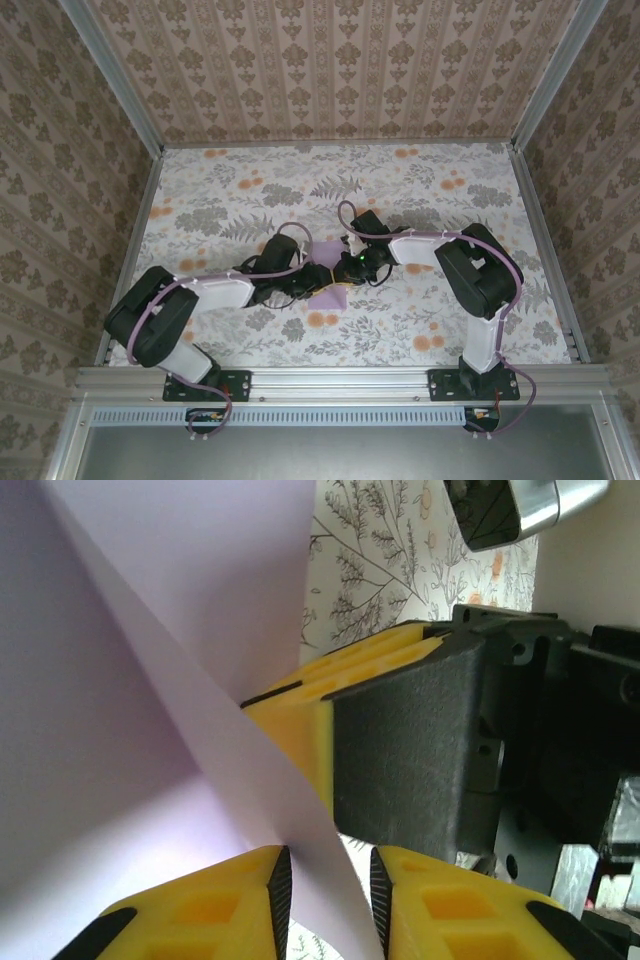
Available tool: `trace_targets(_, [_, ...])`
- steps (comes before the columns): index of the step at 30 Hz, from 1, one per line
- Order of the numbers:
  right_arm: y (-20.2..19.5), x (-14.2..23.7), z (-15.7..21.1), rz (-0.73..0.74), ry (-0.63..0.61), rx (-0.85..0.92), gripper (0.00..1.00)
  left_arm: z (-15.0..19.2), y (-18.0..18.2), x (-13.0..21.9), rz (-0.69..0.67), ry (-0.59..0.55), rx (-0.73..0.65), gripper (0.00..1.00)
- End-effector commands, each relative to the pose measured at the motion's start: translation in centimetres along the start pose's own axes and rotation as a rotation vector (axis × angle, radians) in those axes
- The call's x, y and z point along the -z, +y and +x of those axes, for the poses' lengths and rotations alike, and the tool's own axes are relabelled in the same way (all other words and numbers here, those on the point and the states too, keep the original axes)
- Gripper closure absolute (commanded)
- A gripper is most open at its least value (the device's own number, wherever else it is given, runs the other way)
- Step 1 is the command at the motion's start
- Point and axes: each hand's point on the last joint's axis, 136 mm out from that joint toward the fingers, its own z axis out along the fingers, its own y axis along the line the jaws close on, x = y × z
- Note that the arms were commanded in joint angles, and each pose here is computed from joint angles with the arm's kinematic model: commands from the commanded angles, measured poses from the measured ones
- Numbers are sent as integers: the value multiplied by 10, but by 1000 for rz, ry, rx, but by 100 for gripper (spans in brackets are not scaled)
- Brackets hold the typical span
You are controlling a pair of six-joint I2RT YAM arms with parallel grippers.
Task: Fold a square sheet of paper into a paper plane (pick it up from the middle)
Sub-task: Fold the triangle a second time at the center of the table.
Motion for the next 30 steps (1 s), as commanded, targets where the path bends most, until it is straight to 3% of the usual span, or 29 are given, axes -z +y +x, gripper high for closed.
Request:
trace_targets(1, [-15, -3, 5, 72, 18, -35, 85, -8, -17, -7, 54, 6, -28, 68])
trace_targets(8, [-7, 7, 1, 39, 1, -39, 84, -15, -16, -9, 54, -7, -16, 62])
trace_targets(20, [4, 25, -7, -43, -37, -78, 80, -20, -13, -10, 50, -18, -6, 43])
trace_targets(30, [-15, 17, -7, 20, -27, -105, 86, -14, -10, -3, 54, -23, 9, 49])
